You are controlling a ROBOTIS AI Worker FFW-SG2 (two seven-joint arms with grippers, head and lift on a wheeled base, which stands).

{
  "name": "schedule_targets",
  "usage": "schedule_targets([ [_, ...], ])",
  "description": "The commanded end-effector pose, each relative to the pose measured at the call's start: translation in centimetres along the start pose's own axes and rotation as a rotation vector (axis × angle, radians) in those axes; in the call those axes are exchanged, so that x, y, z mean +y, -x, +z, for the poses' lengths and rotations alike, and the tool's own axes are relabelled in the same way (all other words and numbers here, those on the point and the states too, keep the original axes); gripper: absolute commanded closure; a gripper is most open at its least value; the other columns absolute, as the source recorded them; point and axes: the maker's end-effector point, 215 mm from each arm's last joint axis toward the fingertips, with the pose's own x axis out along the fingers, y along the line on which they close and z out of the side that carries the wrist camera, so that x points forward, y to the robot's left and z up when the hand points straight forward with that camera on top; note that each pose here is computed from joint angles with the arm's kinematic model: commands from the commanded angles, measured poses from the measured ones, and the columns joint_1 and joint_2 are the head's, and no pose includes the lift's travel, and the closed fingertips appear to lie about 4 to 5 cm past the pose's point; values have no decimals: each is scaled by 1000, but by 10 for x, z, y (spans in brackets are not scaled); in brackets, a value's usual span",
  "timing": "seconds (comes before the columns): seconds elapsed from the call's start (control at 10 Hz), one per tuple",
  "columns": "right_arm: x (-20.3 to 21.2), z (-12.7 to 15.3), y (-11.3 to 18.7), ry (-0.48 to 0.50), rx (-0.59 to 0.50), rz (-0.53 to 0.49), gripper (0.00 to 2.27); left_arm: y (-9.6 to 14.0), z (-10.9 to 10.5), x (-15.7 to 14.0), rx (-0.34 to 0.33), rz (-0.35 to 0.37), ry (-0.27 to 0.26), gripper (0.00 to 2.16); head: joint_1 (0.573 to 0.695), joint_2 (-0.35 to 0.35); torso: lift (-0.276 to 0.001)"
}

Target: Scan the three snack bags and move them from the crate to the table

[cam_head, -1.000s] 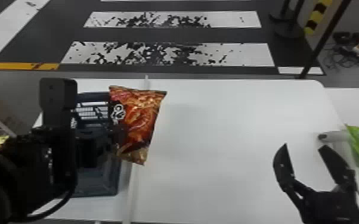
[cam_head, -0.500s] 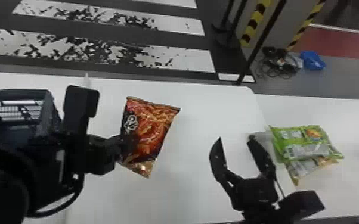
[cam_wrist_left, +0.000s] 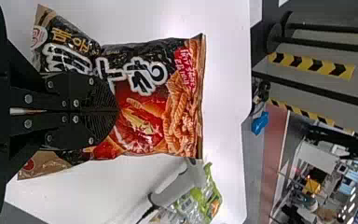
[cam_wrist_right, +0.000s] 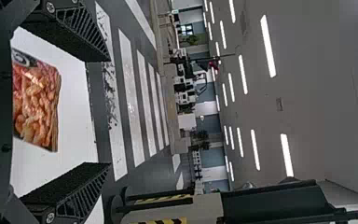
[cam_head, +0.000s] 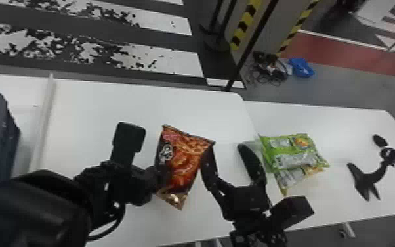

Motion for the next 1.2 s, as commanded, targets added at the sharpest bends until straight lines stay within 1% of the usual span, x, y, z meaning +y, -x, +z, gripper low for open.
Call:
schedule_targets([
  [0.0,0,1,0,-1,-2,1,90,-20,-8,-27,-8,-65,7,1794,695,-350,-62],
  [0.1,1,1,0,-2,-4,4,90,-24,-12,-36,-13,-88,17,1791,695,-350,-62],
  [0.2,1,1,1,-4,-5,4,90,-25,-12,-38,-17,-95,23,1460,695,-350,-62],
  [0.3,0,3,2,-6,-8,3,90,-24,-9,-36,-25,-97,25,66,695,-350,-62],
  [0.4,1,3,3,-7,-11,4,90,-23,-9,-29,-29,-86,30,-2,695,-350,-62],
  [0.6,2,6,7,-13,-16,4,90,-16,-4,-15,-44,-62,37,33,695,-350,-62],
  [0.7,2,8,9,-14,-18,4,90,-5,2,-4,-69,-38,45,33,695,-350,-62],
  [0.9,2,11,14,-15,-22,4,90,39,21,44,-149,61,61,33,695,-350,-62],
  [1.0,2,10,16,-15,-19,5,90,67,22,71,-179,121,73,33,695,-350,-62],
  [1.1,3,9,18,-11,-15,7,90,97,19,100,-214,184,100,33,695,-350,-62],
])
